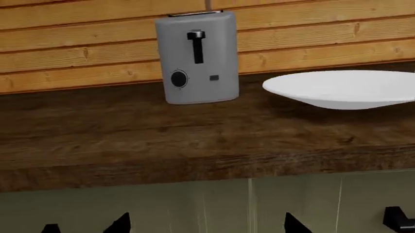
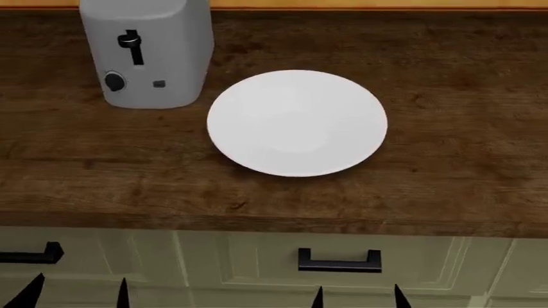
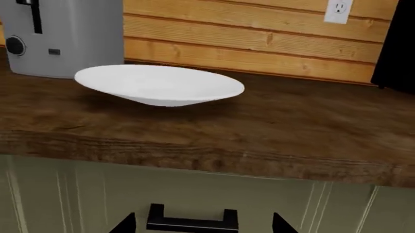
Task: Place the toasted item on a plate.
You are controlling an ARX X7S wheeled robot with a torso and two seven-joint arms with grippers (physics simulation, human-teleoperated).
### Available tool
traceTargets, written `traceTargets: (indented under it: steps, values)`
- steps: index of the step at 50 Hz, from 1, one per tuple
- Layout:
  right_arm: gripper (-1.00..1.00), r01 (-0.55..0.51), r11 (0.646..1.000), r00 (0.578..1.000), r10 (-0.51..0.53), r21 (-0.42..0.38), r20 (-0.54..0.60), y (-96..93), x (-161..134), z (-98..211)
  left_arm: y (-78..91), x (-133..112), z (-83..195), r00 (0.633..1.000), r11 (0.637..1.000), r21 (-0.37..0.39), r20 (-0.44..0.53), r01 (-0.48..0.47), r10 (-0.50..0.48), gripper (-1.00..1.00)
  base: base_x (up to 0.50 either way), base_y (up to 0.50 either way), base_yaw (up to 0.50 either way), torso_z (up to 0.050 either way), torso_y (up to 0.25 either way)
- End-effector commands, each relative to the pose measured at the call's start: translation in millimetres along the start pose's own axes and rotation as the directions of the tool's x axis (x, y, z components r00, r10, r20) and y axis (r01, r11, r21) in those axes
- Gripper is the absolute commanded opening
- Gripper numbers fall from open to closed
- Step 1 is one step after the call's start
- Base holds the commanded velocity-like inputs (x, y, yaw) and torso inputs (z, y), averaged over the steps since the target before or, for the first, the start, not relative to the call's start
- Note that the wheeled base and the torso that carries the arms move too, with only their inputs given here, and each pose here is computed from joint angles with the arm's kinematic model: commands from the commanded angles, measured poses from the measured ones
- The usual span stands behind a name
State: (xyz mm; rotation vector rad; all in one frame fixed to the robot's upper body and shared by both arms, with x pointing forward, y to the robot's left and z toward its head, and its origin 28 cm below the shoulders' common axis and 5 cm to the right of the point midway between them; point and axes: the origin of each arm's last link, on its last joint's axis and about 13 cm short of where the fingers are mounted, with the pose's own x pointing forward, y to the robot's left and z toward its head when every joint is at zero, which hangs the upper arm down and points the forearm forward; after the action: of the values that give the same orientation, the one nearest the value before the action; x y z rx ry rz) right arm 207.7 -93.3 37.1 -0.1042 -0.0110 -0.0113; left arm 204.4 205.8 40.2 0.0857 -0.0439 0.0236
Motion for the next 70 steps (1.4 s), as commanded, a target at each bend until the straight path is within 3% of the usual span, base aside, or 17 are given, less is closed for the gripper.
traceTargets:
  steps: [1, 12, 14, 19, 30, 37, 40, 60, 61, 62, 70]
  values:
    - [1.00, 0.008, 0.999, 0.999, -0.006, -0.041, 0.048, -1.3, -7, 21, 2.7, -5, 15, 0.999, 1.000, 0.014, 0.038, -0.005, 0.005, 1.00, 0.00, 0.50, 0.00, 0.050, 0.012]
    - [1.00, -0.007, 1.000, 0.996, 0.010, -0.029, 0.093, -7.1, -5, 66, 6.6, -1, 57, 0.996, 0.999, 0.030, 0.087, 0.012, -0.015, 1.00, 0.00, 0.50, 0.00, 0.050, 0.012]
    - [1.00, -0.014, 1.000, 0.994, 0.012, 0.016, 0.112, -9.7, -4, 78, 7.4, -1, 69, 0.993, 0.999, 0.034, 0.115, 0.030, -0.033, 1.00, 0.00, 0.25, 0.00, 0.050, 0.012]
    - [1.00, -0.029, 0.999, 0.994, 0.031, -0.021, 0.106, -13.1, 1, 102, 15.0, 3, 107, 0.981, 0.997, 0.074, 0.190, 0.017, -0.031, 1.00, 0.00, 0.00, 0.00, 0.050, 0.013]
    - [1.00, -0.048, 0.997, 0.986, 0.058, -0.067, 0.156, -20.8, 16, 142, 32.2, 24, 159, 0.972, 1.000, 0.015, 0.234, 0.007, -0.010, 1.00, 0.00, 0.00, 0.00, 0.050, 0.012]
    - [1.00, -0.043, 0.995, 0.981, 0.058, -0.086, 0.185, -21.1, 20, 141, 35.5, 23, 159, 0.971, 1.000, 0.014, 0.241, -0.011, 0.007, 1.00, 0.17, 0.43, 0.00, 0.050, 0.013]
    - [1.00, -0.052, 0.995, 0.975, 0.070, -0.091, 0.211, -20.5, 19, 143, 34.8, 22, 157, 0.974, 0.999, -0.035, 0.225, 0.029, -0.020, 1.00, 0.23, 0.50, 0.00, 0.050, 0.012]
    - [1.00, -0.060, 0.997, 0.985, 0.067, -0.054, 0.157, -26.7, 35, 145, 33.7, 34, 157, 0.978, 1.000, -0.001, 0.207, 0.021, -0.020, 1.00, 0.24, 0.50, 0.00, 0.050, 0.013]
    - [1.00, -0.059, 0.998, 0.986, 0.056, 0.010, 0.154, -28.7, 38, 147, 33.6, 35, 157, 0.979, 1.000, 0.004, 0.201, 0.022, -0.023, 1.00, 0.00, 0.00, 0.00, 0.050, 0.012]
    - [1.00, -0.035, 0.999, 0.988, 0.037, -0.021, 0.153, -30.5, 42, 150, 34.5, 38, 158, 0.981, 1.000, 0.013, 0.193, 0.008, -0.011, 1.00, 0.00, 0.00, 0.00, 0.050, 0.014]
    - [1.00, -0.031, 0.999, 0.987, 0.034, -0.021, 0.155, -36.4, 61, 174, 46.0, 63, 176, 0.985, 0.997, 0.039, 0.161, -0.069, 0.062, 1.00, 0.00, 0.00, 0.00, 0.050, 0.012]
